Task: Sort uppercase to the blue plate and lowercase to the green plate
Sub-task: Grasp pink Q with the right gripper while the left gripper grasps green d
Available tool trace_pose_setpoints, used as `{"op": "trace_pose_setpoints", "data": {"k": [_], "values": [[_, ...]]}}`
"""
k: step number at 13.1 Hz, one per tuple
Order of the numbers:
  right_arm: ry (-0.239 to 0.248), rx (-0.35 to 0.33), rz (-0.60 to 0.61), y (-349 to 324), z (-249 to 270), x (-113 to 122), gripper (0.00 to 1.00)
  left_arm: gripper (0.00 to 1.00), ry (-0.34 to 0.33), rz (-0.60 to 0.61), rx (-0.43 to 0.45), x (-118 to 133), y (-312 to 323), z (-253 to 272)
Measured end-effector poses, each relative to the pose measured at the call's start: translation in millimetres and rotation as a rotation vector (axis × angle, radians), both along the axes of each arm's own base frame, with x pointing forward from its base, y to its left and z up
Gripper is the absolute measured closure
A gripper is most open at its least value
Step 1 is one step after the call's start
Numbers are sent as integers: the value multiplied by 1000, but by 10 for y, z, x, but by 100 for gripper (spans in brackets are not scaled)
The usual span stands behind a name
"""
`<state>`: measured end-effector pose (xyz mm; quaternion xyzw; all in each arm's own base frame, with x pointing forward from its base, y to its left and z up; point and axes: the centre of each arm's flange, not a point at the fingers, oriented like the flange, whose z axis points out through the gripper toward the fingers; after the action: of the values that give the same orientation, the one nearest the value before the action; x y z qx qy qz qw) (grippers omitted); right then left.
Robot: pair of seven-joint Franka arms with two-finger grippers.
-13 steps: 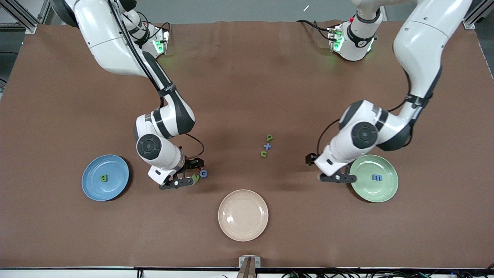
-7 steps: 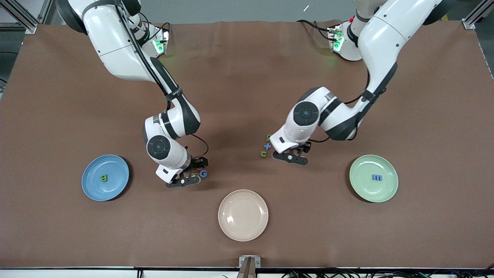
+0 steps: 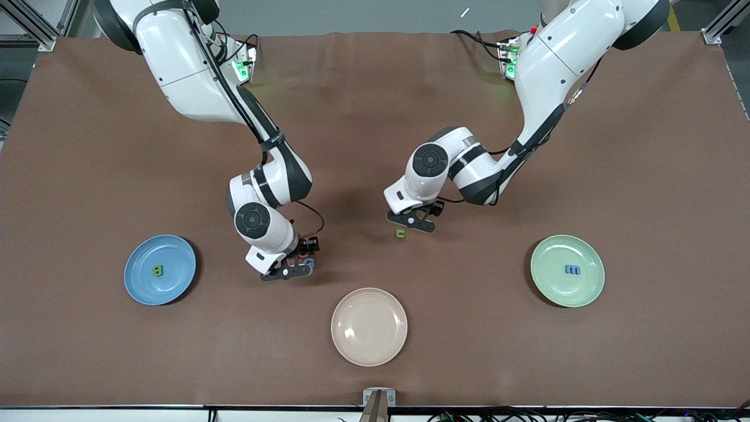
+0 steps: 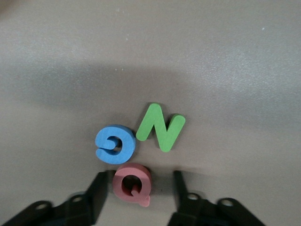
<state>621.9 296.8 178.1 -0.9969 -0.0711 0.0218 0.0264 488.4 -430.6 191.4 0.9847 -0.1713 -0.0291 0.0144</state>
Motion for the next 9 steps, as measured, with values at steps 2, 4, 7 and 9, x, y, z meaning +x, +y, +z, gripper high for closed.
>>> {"op": "trace_pose_setpoints", "data": {"k": [2, 4, 7, 9], "values": [[-4, -1, -3, -20, 23, 19, 65, 21, -7, -35, 12, -77, -70, -72], [-4, -1, -4, -20, 21, 20, 64, 23, -3, -50, 4, -136, -128, -160], [-14, -6, -35, -189, 52, 120, 64, 32, -2, -64, 3, -179, -174, -217], [-27, -6, -80, -645, 218, 367, 64, 38, -4, -64, 2, -168, -175, -209]]}}
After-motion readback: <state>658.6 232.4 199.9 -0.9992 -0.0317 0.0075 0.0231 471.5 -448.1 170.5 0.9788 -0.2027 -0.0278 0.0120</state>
